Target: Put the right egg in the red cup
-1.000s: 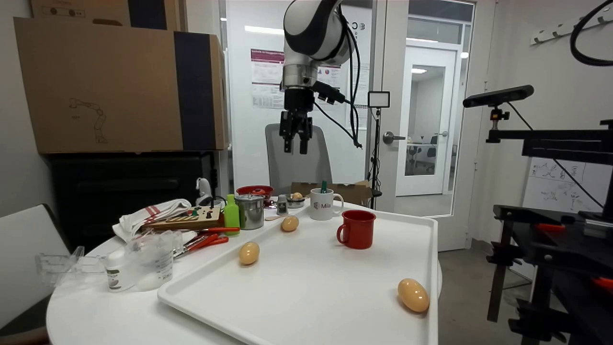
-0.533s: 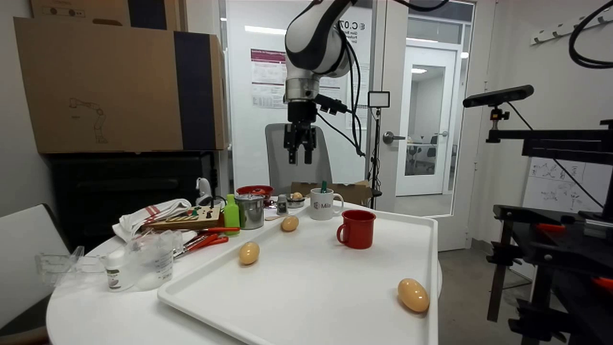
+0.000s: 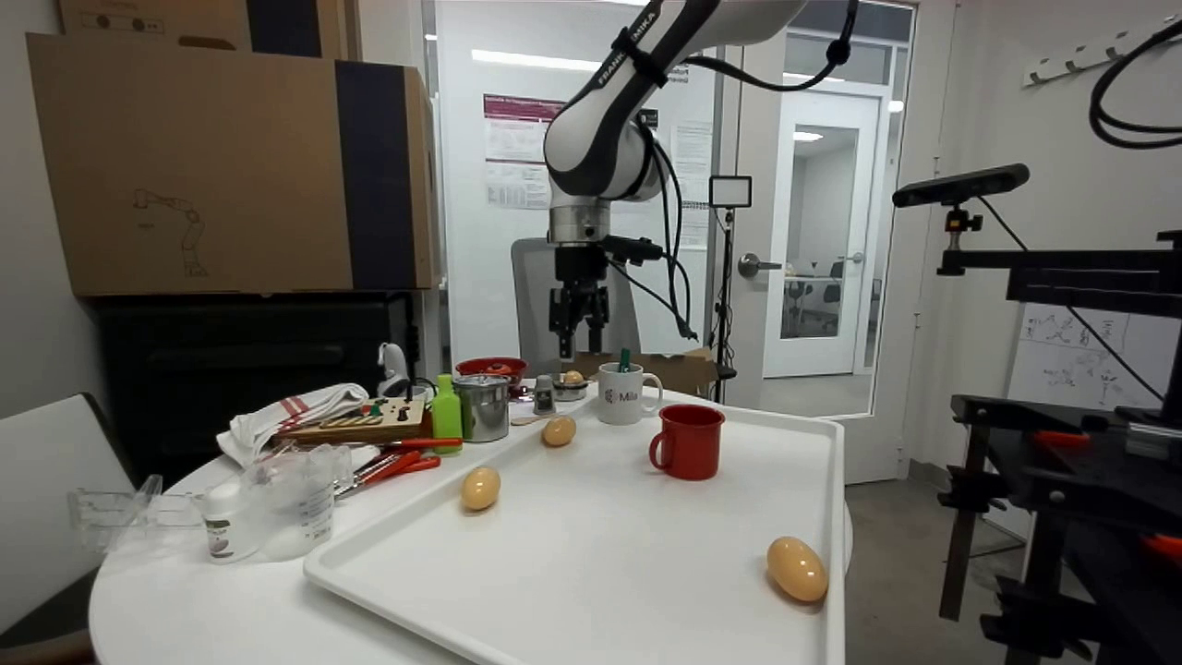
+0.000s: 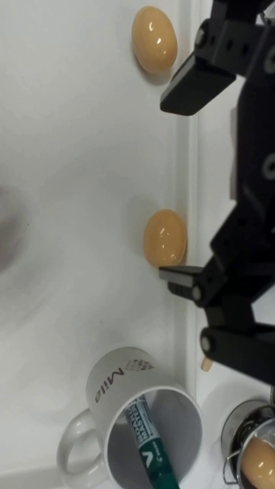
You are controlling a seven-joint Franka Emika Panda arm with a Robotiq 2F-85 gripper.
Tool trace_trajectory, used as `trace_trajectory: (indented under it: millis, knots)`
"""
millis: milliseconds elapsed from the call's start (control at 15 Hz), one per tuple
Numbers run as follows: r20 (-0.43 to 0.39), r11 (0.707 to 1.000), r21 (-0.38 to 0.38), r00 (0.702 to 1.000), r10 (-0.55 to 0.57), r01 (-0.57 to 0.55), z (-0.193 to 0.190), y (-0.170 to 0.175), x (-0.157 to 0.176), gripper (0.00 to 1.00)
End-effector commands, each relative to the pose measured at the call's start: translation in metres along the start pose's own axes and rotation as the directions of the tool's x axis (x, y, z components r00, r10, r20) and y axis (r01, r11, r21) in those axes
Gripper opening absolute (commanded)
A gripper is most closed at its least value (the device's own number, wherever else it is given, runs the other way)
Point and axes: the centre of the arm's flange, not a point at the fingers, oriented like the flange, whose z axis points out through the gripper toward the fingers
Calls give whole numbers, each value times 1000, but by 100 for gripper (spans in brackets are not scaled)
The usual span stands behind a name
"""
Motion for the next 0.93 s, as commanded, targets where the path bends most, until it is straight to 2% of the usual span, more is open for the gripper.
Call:
trace_trajectory:
  millis: [0, 267, 333, 400, 667, 733, 867]
  knots:
    - [-1, 1000, -24, 1000, -10, 10, 32, 13, 34, 100]
    - [35, 1000, -17, 999, -4, 4, 69, 16, 49, 100]
    - [38, 1000, -6, 999, -9, 9, 71, 14, 49, 100]
    - [27, 1000, -7, 1000, -5, 5, 62, 9, 21, 100]
    - [30, 1000, -5, 1000, -8, 8, 71, 8, 28, 100]
    - [17, 999, -34, 1000, 5, -5, 71, 8, 30, 100]
    - [9, 999, -35, 1000, 20, -20, 78, 9, 36, 100]
